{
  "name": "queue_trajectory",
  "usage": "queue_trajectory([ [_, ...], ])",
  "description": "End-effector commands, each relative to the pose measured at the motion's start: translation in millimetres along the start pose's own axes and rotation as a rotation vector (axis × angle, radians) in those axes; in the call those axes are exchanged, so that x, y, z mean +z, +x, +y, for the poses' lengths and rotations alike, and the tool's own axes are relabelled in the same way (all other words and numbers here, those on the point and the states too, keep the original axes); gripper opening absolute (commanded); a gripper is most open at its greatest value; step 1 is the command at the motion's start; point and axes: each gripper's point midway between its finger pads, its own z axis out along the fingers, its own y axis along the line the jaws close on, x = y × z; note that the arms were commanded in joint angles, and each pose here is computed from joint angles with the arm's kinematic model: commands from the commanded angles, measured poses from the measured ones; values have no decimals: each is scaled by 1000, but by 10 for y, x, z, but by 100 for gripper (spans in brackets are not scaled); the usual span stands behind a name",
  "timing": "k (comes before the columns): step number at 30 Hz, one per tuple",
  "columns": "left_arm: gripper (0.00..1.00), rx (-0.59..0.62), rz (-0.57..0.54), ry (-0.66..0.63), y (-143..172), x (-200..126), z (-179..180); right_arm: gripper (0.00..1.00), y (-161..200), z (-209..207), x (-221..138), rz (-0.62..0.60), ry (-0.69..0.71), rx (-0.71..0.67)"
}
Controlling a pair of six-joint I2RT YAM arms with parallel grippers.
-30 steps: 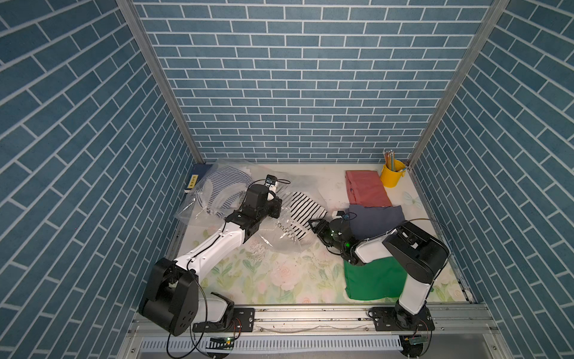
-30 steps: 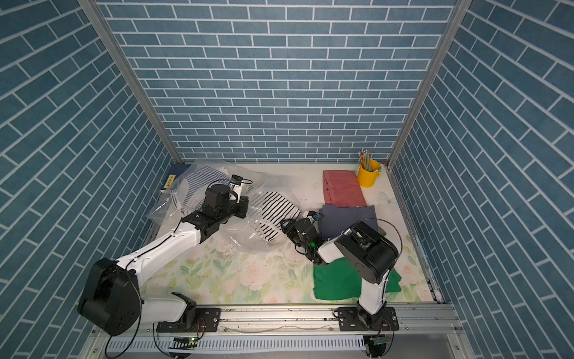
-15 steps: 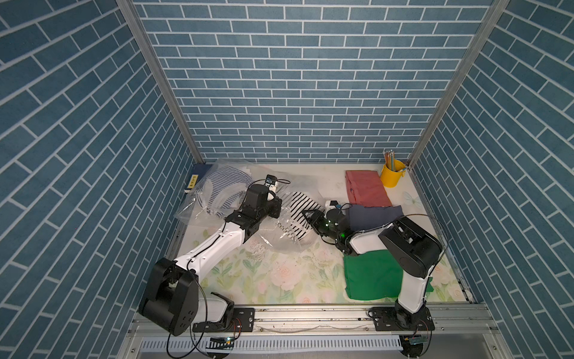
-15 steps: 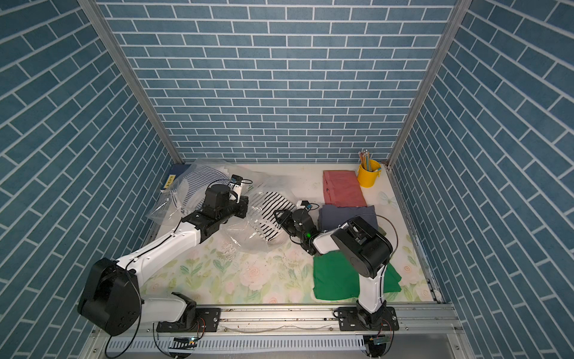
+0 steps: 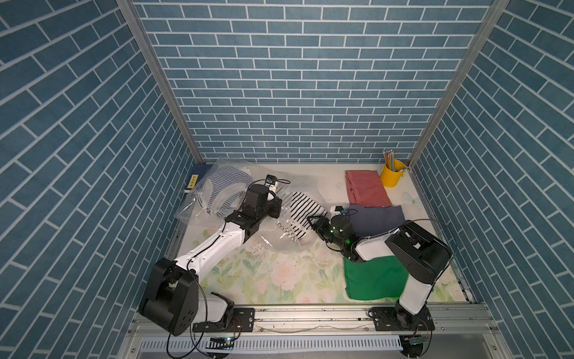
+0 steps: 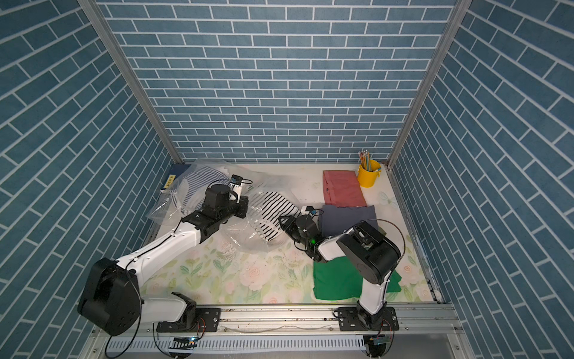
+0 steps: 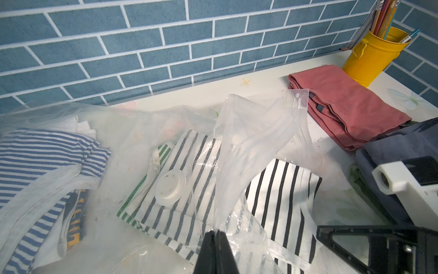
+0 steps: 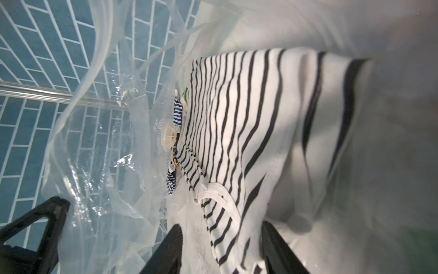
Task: Take the tank top out of the vacuum bag
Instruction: Take out the tank top from the vacuum bag.
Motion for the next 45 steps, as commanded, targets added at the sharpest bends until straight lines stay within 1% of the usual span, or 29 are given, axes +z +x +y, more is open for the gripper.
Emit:
queue_trajectory([
  [1, 0, 10, -5, -6, 12, -6, 7, 56, 41, -56, 12, -10, 7, 41],
  [5, 0, 11, -3, -8, 16, -3, 12, 66, 100, -213, 78, -19, 74, 67],
  [9, 0, 12, -4, -13, 14, -6, 21, 73, 118, -203, 135, -14, 78, 71],
  [11, 0, 11, -6, -13, 10, -7, 22, 75, 104, -191, 149, -20, 79, 69],
  [13, 0, 11, -7, -9, 3, -6, 12, 74, 108, -181, 177, -16, 76, 68],
  [14, 0, 11, -6, -8, 5, -2, 11, 73, 112, -183, 205, -10, 75, 65],
  [16, 0, 12, -7, -8, 2, -6, 9, 64, 101, -125, 266, -2, 49, 59],
  [19, 0, 10, -6, -11, 7, -8, 19, 54, 57, 65, 344, -1, 6, 14],
  [23, 0, 11, -8, -10, 4, -9, 16, 45, -9, 418, 400, 8, -87, -41],
  [26, 0, 11, -8, -8, 2, -9, 12, 37, -44, 555, 394, 8, -130, -55],
  [30, 0, 11, -6, -9, 9, -6, 11, 27, -66, 562, 380, 7, -148, -53],
  [33, 0, 10, -6, -3, 9, 0, 2, 24, -48, 483, 371, 11, -130, -47],
  [34, 0, 10, -6, -3, 11, 3, 1, 24, -42, 448, 363, 13, -122, -43],
  [36, 0, 11, -4, -3, 17, 8, 1, 27, -39, 355, 341, 8, -91, -27],
  [41, 0, 9, -3, -5, 20, 10, 8, 52, -34, 155, 223, -11, -44, 20],
  [43, 0, 10, -2, -6, 19, 12, 6, 58, 11, 80, 181, -5, -23, 29],
  [45, 0, 10, -1, -6, 25, 13, 9, 60, 69, -4, 136, -5, 0, 43],
])
